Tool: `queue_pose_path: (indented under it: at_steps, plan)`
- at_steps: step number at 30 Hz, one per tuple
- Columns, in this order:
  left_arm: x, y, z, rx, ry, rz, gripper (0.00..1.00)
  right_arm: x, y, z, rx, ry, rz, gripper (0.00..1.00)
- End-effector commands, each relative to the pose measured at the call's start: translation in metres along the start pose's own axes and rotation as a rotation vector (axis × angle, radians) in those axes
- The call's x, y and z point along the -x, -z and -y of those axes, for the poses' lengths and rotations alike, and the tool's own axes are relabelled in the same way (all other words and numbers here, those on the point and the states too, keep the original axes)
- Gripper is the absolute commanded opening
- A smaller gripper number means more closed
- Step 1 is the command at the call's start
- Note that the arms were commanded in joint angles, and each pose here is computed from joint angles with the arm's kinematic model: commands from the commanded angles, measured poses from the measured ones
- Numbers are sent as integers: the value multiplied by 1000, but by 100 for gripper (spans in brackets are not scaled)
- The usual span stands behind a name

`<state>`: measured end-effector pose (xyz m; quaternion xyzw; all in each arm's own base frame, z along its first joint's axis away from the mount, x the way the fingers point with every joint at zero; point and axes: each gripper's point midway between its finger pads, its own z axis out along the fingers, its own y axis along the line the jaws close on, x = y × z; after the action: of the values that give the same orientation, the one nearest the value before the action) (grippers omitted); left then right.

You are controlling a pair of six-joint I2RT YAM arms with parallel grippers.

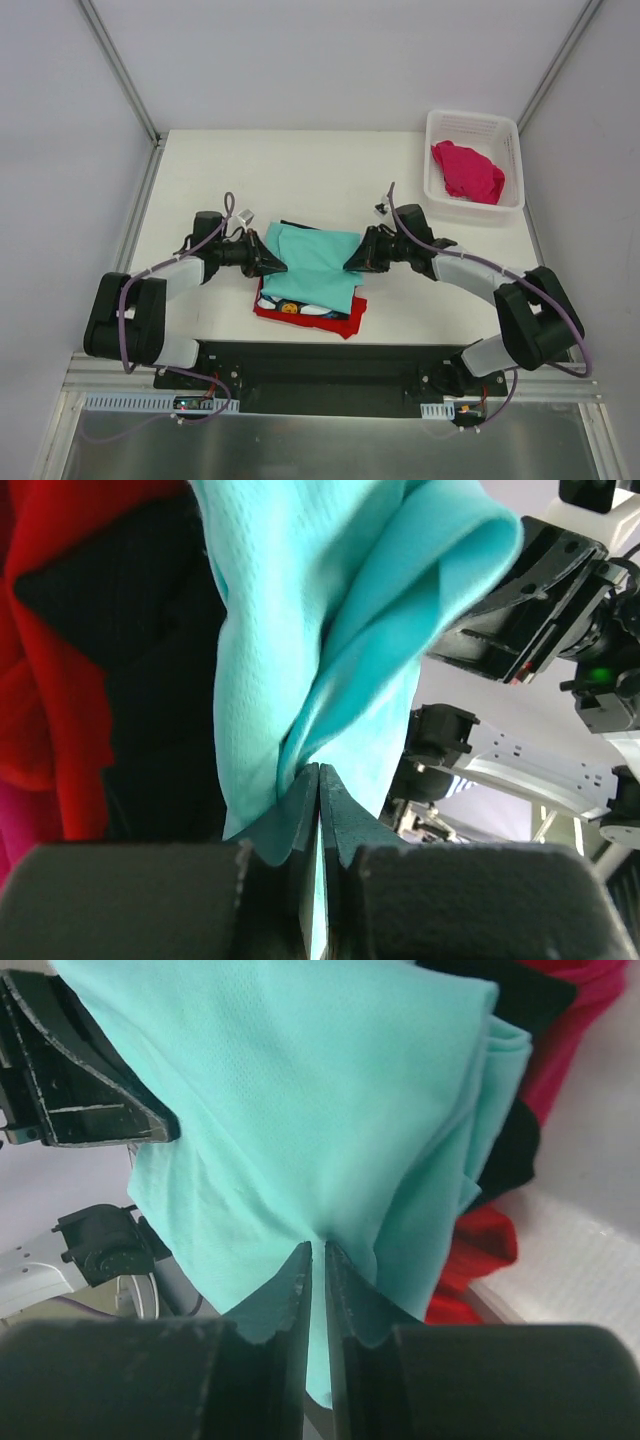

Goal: Fold and stack the t-shirts

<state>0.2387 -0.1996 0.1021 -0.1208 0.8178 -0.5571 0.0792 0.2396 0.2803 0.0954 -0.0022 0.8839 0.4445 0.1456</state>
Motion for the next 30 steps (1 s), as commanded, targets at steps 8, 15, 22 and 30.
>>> queue_pose_path:
  at_steps: [8,15,22,30]
  plan:
    - [8,33,48,27,-113,122,0,11,61,-24,11,69,79,14]
    - [-10,50,102,-95,-168,133,0,-8,70,-83,88,154,78,15]
    - [-31,36,64,-108,-77,85,0,-28,38,-73,109,118,33,15]
    - [-45,9,23,-103,27,24,0,-47,-12,-26,47,53,-55,14]
